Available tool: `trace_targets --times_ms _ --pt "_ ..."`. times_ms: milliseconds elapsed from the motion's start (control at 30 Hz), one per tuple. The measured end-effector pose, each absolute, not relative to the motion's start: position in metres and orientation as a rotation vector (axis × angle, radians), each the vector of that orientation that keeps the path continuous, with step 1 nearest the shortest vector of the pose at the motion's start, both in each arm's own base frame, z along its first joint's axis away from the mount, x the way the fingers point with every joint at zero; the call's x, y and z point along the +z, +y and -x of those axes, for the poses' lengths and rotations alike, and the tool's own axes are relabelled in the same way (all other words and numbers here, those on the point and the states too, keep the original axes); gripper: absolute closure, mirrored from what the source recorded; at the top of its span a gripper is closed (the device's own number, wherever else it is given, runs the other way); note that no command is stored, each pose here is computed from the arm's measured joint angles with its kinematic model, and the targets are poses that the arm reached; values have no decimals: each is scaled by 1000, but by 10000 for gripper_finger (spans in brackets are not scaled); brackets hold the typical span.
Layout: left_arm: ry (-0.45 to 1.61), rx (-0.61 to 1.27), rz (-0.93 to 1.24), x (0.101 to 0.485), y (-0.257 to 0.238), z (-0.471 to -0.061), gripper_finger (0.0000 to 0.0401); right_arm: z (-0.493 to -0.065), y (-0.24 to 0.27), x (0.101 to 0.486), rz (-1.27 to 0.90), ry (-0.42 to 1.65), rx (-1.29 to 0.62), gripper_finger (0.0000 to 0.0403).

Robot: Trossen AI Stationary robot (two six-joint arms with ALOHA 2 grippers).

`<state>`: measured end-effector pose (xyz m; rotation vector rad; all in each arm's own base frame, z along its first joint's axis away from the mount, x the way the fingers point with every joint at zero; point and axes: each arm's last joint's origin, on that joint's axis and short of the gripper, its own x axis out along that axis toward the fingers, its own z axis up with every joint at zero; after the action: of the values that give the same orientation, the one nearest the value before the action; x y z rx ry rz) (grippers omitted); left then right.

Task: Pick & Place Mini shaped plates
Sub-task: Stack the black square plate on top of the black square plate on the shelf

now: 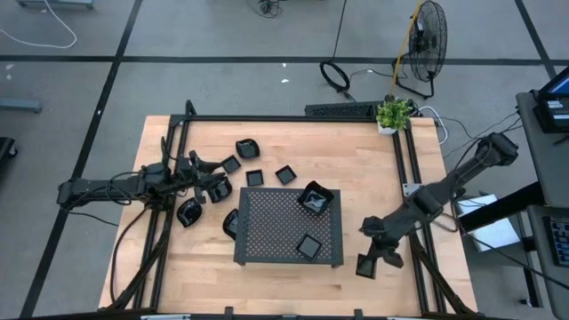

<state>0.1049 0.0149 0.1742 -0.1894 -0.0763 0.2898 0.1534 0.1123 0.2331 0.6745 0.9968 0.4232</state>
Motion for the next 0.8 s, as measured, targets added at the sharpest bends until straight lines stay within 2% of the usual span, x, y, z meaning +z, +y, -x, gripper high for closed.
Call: trace_targets --times_ms 167,300,367,467,667,800 --pt "-76 290 189 174 15 -105 224 -157 110 252 -635 749 442 403" --pt "-76 290 190 174 15 -105 224 -174 118 265 -610 517 499 403" --pt "-76 290 190 174 15 -105 224 -185 122 274 -594 464 512 403" --pt "-76 290 189 174 15 -105 224 -207 128 289 -553 485 461 403" --pt "-76 290 189 174 15 -105 224 -259 126 320 -553 597 236 403" --pt "-76 290 189 174 15 -105 224 -282 121 328 -557 676 153 403"
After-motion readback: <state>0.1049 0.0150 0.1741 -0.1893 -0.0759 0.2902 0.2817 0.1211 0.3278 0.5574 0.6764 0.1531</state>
